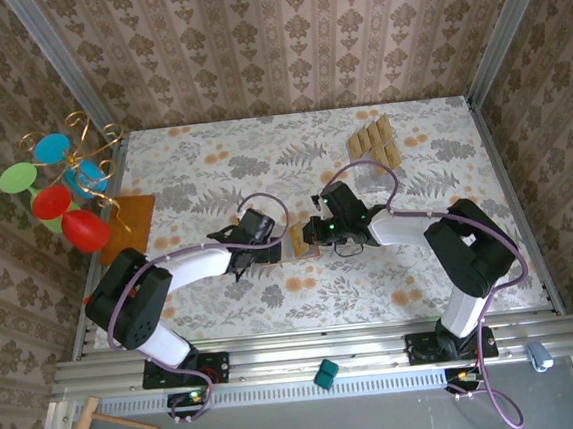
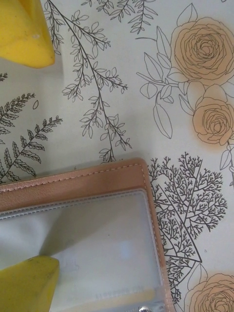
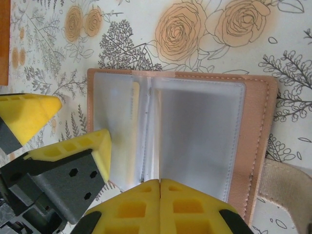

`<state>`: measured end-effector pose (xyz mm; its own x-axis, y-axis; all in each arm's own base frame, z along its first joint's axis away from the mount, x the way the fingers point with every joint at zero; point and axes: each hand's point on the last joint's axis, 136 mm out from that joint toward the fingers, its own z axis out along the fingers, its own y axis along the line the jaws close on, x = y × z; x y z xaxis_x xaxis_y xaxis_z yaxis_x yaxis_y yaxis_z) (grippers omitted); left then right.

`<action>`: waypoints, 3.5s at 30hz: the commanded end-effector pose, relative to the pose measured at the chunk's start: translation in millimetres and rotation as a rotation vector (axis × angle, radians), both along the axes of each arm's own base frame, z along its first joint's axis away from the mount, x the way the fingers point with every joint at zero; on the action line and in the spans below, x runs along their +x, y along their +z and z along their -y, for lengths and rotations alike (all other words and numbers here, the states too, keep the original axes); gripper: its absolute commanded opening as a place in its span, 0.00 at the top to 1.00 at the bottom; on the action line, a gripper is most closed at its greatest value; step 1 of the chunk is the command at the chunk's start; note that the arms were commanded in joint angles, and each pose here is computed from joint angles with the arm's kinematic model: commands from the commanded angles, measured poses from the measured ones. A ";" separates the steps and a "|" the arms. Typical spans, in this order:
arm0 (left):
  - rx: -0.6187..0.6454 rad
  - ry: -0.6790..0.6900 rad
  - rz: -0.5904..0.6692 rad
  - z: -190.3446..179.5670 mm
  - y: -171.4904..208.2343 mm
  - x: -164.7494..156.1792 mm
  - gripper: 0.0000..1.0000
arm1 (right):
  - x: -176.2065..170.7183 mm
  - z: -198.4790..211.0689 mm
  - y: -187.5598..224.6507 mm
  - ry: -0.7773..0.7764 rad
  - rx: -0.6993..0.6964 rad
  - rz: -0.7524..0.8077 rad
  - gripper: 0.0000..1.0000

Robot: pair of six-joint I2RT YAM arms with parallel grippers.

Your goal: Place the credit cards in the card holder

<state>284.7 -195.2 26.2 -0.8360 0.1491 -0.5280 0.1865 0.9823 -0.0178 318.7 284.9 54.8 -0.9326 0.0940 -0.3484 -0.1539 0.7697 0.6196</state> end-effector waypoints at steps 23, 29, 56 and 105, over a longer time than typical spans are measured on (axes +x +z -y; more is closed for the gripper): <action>0.006 0.041 -0.006 -31.6 0.7 -13.2 0.00 | -1.3 13.5 -15.5 -0.049 -0.005 -0.040 1.00; 0.008 0.044 -0.004 -34.8 2.8 -14.1 0.00 | 4.2 8.0 6.7 -0.037 0.018 -0.010 1.00; 0.031 0.081 -0.026 -47.7 -11.1 -21.1 0.00 | 16.9 -26.3 19.9 0.021 0.243 0.082 1.00; 0.024 0.076 0.003 -43.4 6.5 -2.9 0.00 | -2.6 -22.9 -41.3 0.040 0.253 -0.010 1.00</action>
<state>277.6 -159.0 27.6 -0.8401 0.0858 -0.5356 0.1181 0.9927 -0.0263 324.5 312.9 31.3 -0.9242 0.1510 -0.3508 -0.2099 0.5663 0.7970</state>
